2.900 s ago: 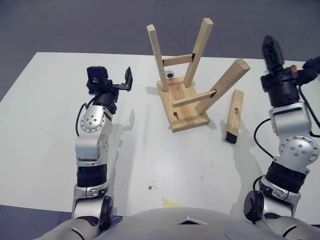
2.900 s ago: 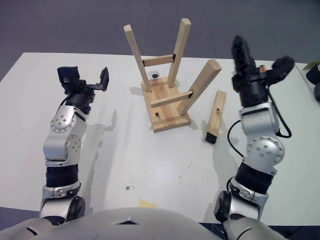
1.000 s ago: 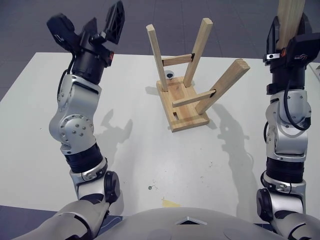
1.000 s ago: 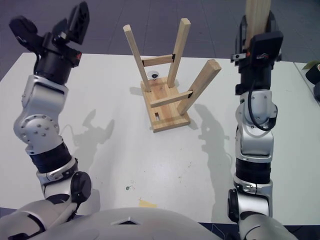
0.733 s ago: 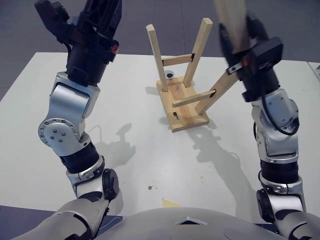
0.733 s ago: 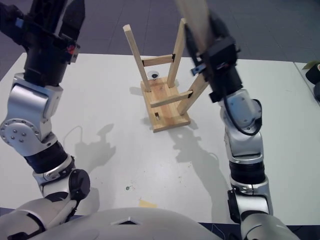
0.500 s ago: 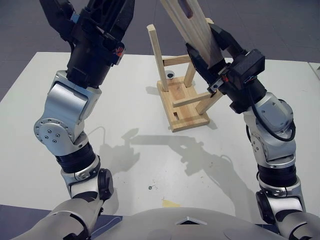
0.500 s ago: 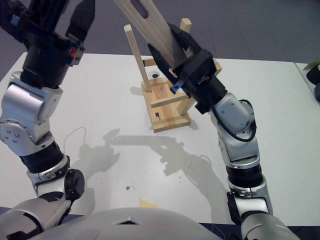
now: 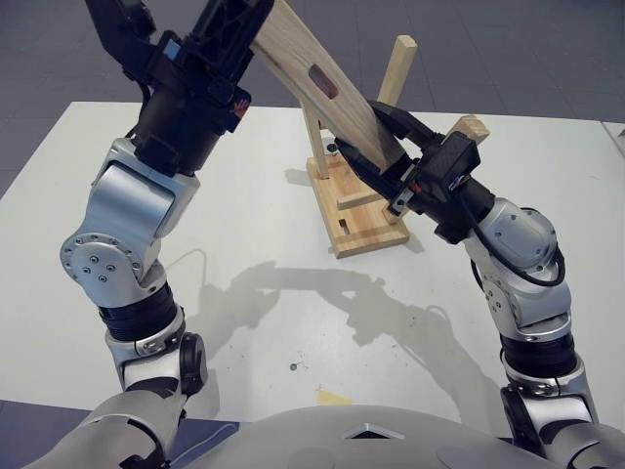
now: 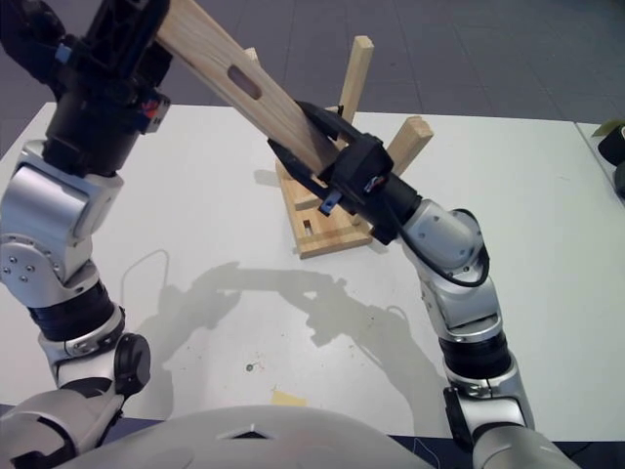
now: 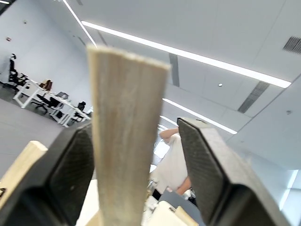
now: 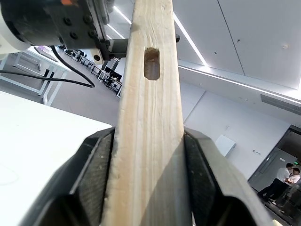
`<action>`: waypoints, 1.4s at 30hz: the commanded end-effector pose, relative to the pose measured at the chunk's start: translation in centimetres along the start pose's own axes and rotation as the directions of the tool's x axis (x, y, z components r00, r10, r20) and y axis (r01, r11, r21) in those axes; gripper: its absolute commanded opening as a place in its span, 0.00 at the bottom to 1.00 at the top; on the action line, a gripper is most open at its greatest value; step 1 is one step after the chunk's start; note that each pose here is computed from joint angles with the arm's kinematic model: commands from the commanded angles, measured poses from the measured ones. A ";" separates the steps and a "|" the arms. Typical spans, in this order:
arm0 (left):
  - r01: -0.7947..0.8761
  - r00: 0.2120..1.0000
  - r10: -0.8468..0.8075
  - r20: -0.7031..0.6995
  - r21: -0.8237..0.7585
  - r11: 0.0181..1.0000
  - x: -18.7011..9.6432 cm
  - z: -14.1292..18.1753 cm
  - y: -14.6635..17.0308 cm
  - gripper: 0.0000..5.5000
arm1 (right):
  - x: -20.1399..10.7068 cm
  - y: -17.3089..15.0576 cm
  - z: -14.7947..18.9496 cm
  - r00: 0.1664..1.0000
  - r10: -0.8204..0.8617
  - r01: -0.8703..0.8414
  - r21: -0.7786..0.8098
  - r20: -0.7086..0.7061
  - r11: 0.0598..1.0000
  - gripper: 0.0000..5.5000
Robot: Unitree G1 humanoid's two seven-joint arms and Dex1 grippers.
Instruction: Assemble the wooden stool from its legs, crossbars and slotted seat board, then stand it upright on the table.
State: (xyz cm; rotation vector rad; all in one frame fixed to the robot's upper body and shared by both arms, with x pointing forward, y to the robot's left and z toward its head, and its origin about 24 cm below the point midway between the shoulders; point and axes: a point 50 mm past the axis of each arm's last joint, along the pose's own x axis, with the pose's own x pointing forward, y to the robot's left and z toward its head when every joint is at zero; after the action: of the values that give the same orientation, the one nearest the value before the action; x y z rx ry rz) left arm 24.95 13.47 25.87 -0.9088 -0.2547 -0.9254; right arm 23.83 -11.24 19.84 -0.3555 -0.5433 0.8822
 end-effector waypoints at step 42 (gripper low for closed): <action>-0.401 0.911 0.319 0.261 0.742 0.537 -1.6 6.1 3.8 0.19 | -5.0 -11.9 -5.5 0.696 -0.598 0.684 0.115 -0.398 0.720 0.98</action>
State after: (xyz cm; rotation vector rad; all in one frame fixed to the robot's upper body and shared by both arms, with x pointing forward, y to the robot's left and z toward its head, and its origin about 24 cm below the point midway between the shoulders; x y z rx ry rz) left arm 27.46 20.12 28.65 -0.2318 -0.5815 -0.3007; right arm 32.30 -23.61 21.23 -0.0057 -0.2467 0.0941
